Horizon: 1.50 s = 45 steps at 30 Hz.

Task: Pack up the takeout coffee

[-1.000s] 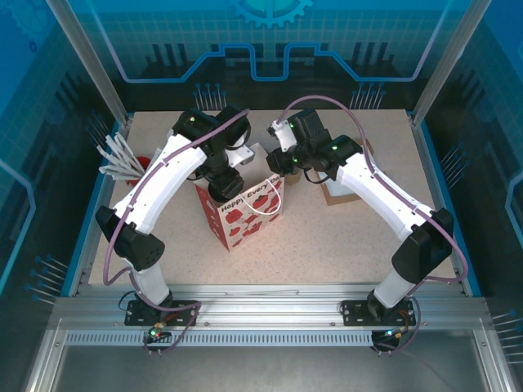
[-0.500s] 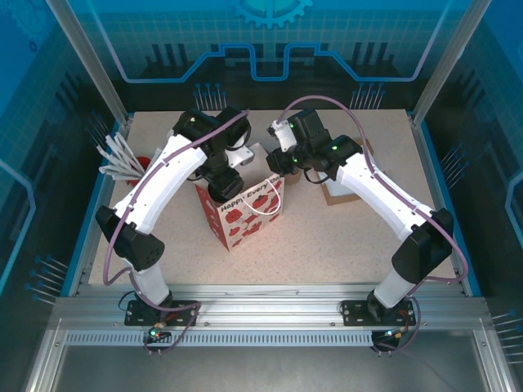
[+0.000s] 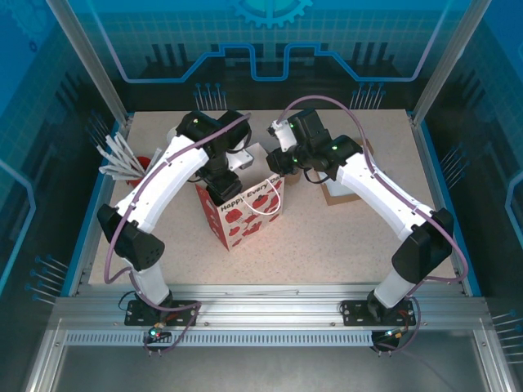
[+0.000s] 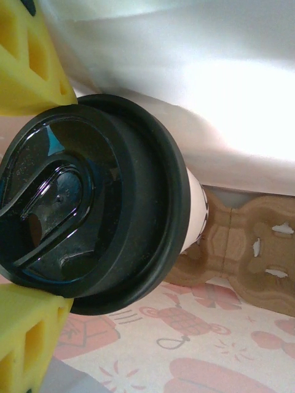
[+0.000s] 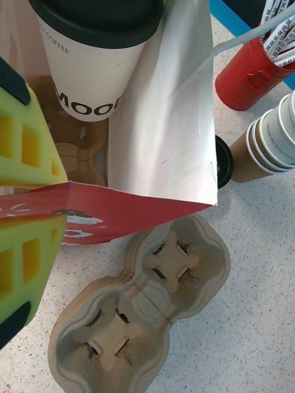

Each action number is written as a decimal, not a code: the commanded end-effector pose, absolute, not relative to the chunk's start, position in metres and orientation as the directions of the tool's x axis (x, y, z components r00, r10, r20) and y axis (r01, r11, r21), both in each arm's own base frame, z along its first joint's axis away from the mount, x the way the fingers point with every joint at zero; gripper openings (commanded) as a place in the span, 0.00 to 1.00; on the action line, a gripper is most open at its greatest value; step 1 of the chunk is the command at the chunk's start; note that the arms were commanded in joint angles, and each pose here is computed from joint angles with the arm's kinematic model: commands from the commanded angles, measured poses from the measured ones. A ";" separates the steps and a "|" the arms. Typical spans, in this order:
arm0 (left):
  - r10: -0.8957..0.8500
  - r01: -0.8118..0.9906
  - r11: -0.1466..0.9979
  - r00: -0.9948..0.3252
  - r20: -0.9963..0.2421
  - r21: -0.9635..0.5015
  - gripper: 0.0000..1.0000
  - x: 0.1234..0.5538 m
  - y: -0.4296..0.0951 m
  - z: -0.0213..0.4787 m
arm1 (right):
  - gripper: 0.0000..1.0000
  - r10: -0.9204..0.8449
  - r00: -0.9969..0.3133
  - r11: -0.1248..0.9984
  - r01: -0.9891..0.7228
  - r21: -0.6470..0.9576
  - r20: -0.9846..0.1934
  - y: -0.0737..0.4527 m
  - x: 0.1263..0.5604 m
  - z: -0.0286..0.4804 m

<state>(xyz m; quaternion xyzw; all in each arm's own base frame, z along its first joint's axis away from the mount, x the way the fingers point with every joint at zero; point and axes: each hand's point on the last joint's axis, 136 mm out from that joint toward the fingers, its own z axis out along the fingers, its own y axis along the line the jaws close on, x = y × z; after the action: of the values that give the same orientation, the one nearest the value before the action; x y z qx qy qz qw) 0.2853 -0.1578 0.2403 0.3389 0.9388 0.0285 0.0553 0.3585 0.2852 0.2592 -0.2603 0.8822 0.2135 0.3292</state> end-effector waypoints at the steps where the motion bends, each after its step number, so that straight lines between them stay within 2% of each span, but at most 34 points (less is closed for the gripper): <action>1: 0.643 0.639 0.765 -0.764 -0.053 0.079 0.46 0.287 -0.155 0.233 | 0.20 -0.330 -0.640 0.758 -0.618 0.210 -0.694 0.292 0.357 0.262; 45: 0.700 0.701 0.713 -0.708 -0.093 0.023 0.46 0.287 -0.158 0.210 | 0.19 -0.349 -0.641 0.741 -0.636 0.217 -0.684 0.292 0.358 0.263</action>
<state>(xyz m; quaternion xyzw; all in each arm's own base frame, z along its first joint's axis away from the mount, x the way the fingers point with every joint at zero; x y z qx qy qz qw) 0.2921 -0.1590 0.1986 0.3729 0.9274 0.0089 0.0293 0.3596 0.2908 0.2563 -0.2728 0.8810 0.2190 0.3185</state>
